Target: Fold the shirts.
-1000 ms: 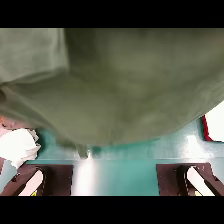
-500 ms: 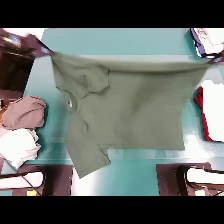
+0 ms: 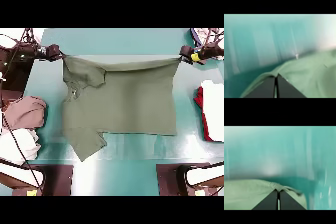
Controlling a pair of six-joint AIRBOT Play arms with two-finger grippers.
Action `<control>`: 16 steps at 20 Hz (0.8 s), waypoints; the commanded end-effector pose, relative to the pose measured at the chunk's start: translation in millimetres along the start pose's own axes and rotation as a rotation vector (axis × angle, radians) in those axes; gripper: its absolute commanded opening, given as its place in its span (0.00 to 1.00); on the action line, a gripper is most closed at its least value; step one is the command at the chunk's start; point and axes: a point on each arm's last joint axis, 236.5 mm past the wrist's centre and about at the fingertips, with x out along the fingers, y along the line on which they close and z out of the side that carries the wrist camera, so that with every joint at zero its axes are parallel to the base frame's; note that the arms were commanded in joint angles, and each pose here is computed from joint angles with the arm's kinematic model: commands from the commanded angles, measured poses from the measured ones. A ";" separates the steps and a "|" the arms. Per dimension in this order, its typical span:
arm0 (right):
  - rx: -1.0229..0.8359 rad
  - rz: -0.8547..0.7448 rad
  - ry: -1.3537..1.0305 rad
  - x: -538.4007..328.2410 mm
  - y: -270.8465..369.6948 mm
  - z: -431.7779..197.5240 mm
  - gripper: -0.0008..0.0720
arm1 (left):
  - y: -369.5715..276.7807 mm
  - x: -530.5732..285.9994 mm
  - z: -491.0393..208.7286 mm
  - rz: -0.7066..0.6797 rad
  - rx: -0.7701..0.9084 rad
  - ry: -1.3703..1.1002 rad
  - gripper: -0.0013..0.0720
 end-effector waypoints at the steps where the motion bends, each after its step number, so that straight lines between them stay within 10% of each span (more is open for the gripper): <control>1: -0.045 -0.027 -0.116 9.5 -0.3 24.2 0.03 | 20.0 3.2 17.1 0.075 0.055 -0.076 0.05; 16: -0.147 -0.164 0.424 17.9 -42.8 -121.8 0.03 | 42.7 -11.6 -147.1 0.067 0.141 0.550 0.05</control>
